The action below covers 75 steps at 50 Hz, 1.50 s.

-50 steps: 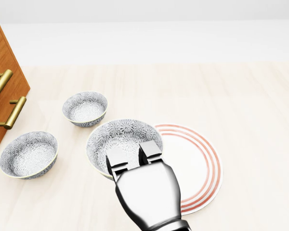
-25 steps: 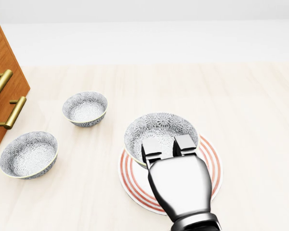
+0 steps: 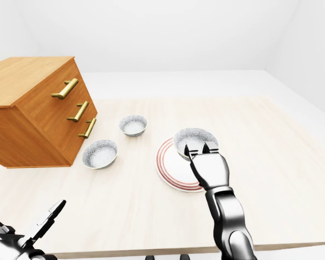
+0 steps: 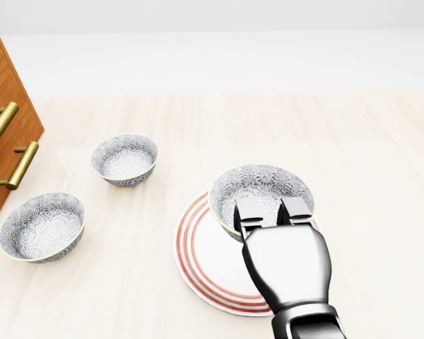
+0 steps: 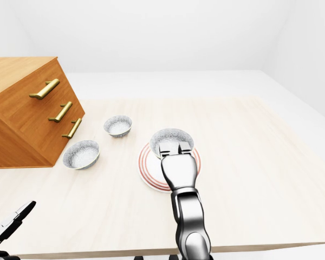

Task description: Put the bowl at the front on the plate.

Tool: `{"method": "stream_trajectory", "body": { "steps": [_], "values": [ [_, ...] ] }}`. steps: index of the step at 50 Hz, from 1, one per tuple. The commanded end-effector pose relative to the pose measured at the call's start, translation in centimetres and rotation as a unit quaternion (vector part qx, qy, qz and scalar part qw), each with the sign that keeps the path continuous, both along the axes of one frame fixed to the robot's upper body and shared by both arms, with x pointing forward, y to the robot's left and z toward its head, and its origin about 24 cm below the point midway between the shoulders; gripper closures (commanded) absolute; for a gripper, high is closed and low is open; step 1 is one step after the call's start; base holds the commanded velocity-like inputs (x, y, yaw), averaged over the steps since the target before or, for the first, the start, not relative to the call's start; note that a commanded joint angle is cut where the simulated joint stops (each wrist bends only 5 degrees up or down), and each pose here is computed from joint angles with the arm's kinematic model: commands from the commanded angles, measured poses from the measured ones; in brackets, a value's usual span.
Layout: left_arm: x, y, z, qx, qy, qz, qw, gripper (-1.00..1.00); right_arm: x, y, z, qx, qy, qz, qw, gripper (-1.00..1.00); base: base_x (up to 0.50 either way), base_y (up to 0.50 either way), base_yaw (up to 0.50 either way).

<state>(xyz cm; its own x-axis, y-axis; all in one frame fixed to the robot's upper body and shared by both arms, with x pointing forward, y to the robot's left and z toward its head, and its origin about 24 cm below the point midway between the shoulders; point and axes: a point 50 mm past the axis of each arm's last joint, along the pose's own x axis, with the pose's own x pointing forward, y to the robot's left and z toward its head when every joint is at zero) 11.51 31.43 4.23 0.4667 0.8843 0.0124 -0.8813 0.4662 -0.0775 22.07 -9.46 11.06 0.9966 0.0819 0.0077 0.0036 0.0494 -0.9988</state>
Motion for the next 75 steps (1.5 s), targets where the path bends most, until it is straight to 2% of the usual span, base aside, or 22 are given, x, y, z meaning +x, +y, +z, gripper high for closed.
{"method": "stream_trajectory", "body": {
  "steps": [1, 10, 37, 48, 50, 62, 75],
  "values": [
    [0.0, 0.0, 0.0, -0.001, -0.001, -0.001, 1.0, -1.0, 0.8, 0.2, -0.5, 0.007, -0.018, 0.003, 1.0, 1.0, 0.0, 0.0, 0.0],
    [0.0, 0.0, 0.0, -0.003, -0.001, -0.001, 1.0, -1.0, 1.0, 0.5, -1.2, 0.036, -0.023, 0.018, 0.999, 1.0, 0.0, 0.0, 0.0],
    [0.1, 0.0, 0.0, -0.003, 0.001, -0.001, 1.0, -1.0, 1.0, 0.2, -2.7, 0.051, -0.01, 0.022, 0.998, 1.0, 0.0, 0.0, 0.0],
    [0.0, 0.0, 0.0, -0.004, 0.001, -0.001, 1.0, -1.0, 1.3, 0.1, -3.0, 0.022, 0.007, 0.015, 1.0, 1.0, 0.0, 0.0, 0.0],
    [0.1, 0.0, 0.0, -0.004, 0.001, -0.002, 1.0, -1.0, 1.3, 0.1, -3.4, -0.015, 0.017, 0.012, 1.0, 1.0, 0.0, 0.0, 0.0],
    [0.1, 0.1, 0.0, -0.005, 0.004, -0.001, 1.0, -1.0, 1.4, -0.3, -3.6, -0.026, 0.022, -0.004, 0.999, 1.0, 0.0, 0.0, 0.0],
    [0.0, 0.1, 0.2, -0.005, 0.0, 0.003, 1.0, -1.0, 1.6, -0.2, -3.9, -0.014, 0.021, 0.0, 1.0, 1.0, 0.0, 0.0, 0.0]
  ]
}}
